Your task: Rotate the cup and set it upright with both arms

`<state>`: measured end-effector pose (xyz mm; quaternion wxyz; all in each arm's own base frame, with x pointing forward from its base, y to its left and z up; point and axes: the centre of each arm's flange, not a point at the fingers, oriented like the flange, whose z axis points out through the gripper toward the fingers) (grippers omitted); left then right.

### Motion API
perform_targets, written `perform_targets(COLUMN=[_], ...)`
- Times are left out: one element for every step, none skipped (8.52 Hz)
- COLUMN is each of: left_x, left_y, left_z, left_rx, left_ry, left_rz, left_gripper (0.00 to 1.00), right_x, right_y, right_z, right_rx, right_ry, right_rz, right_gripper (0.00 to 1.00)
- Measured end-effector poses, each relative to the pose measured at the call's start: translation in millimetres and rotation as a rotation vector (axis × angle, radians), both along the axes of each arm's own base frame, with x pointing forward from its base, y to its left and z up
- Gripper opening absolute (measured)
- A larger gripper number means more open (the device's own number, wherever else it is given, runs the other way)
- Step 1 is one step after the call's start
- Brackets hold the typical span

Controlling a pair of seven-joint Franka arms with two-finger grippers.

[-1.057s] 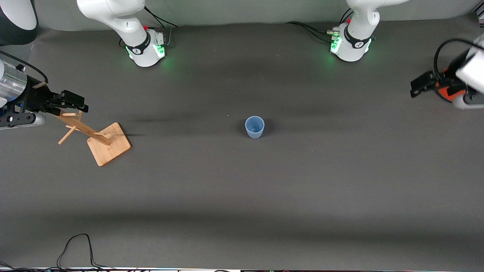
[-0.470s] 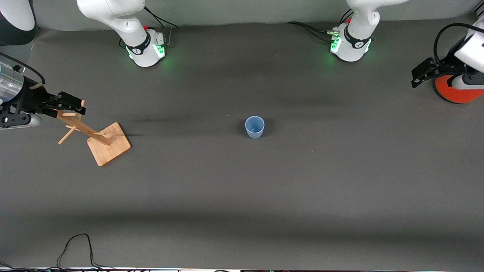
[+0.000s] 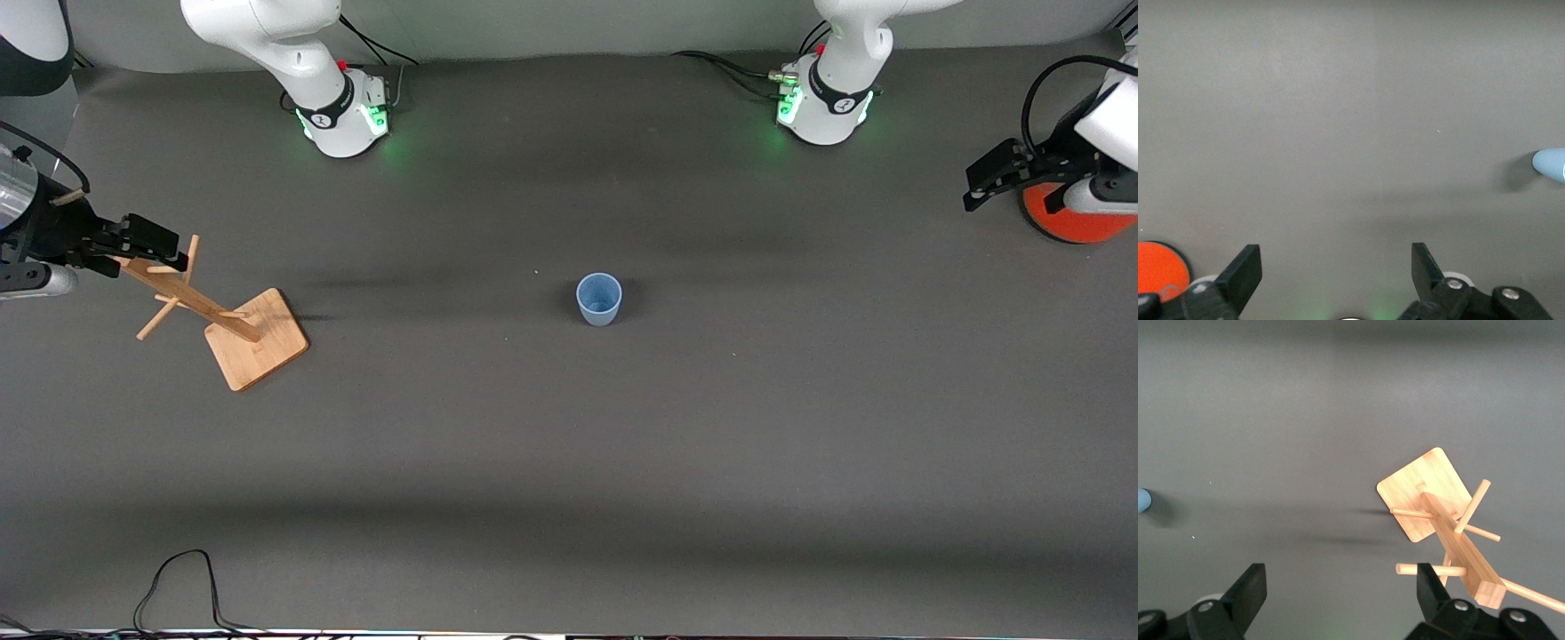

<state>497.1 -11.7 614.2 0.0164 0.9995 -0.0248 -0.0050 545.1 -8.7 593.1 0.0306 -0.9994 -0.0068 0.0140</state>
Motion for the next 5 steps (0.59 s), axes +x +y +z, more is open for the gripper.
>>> perform_targets(left_x=[8, 13, 15, 15, 16], left_y=[2, 2, 3, 3, 1], left_z=[-1, -1, -1, 0, 4], left_rx=[0.011, 0.023, 0.027, 0.028, 0.028], left_ry=[0.001, 0.003, 0.003, 0.001, -0.007], left_rz=[-0.009, -0.015, -0.019, -0.028, -0.036], left_gripper=[1.00, 1.00, 1.00, 1.00, 1.00], right_x=[1, 2, 1, -4, -7], right_y=[1, 6, 18, 25, 27], right_z=[2, 5, 11, 24, 34], right_rx=[-0.001, -0.009, -0.020, -0.021, -0.021], right_ry=[-0.005, -0.010, -0.009, -0.002, 0.003], right_rz=[0.001, 0.013, 0.038, 0.052, 0.057], right_gripper=[1.00, 1.00, 1.00, 1.00, 1.00])
